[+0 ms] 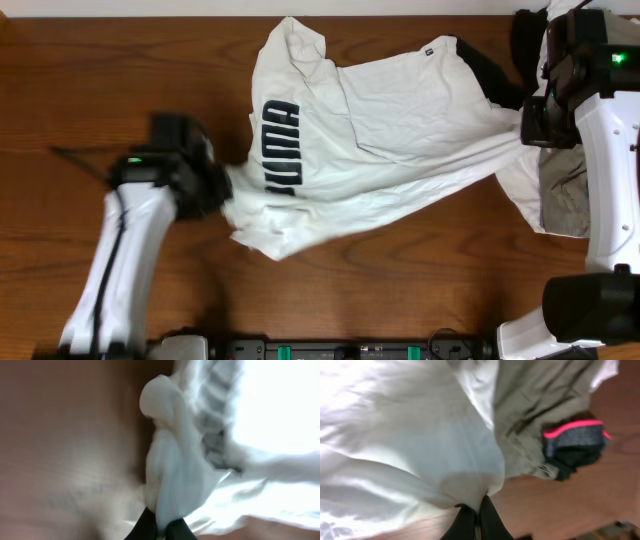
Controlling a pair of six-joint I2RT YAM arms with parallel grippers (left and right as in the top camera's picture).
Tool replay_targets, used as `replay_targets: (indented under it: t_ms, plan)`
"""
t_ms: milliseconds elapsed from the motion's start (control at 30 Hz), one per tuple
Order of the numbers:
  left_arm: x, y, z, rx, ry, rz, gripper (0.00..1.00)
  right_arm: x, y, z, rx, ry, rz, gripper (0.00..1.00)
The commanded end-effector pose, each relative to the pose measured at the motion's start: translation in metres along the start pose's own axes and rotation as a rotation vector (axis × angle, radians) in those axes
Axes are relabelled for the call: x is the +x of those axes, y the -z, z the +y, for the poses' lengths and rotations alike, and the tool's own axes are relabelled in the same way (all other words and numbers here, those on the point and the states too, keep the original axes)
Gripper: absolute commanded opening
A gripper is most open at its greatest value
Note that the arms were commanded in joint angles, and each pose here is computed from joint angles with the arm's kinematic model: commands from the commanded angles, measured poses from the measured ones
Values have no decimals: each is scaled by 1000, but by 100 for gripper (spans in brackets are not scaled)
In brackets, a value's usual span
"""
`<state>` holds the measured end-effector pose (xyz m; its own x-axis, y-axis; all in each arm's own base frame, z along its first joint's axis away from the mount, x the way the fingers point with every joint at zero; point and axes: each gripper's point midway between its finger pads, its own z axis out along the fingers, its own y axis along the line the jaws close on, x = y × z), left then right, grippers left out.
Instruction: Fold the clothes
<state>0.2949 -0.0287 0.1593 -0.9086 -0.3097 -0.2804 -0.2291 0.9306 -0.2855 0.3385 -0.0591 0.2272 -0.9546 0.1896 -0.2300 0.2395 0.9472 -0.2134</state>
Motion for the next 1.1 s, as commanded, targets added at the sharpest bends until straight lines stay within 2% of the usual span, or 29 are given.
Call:
replay_targets:
  t_ms: [0,133,333,433,600,800,933,1067]
  plan:
    - [-43,85,-21,58,-51,-269,6,-7,34,5,-103,-37,-116,1]
    - [-64,180,-43,116,-87,-510,6,-17,88,-4,-148,-75,-305,1]
    - [-61,300,-64,181,-134,-802,6,-11,184,-30,-190,-136,-608,1]
    - [-53,344,-69,196,-149,-917,6,0,222,-42,-202,-161,-728,1]
    - [-39,398,-57,125,-112,-1069,6,17,275,-63,-201,-201,-916,1]
    - [-43,404,-53,99,-95,-1089,6,17,294,-69,-205,-222,-995,1]
    - [-72,377,-50,59,-75,-1015,6,-7,269,-59,-195,-204,-916,1]
    - [-117,326,-49,19,-58,-883,6,-44,224,-41,-179,-176,-789,1]
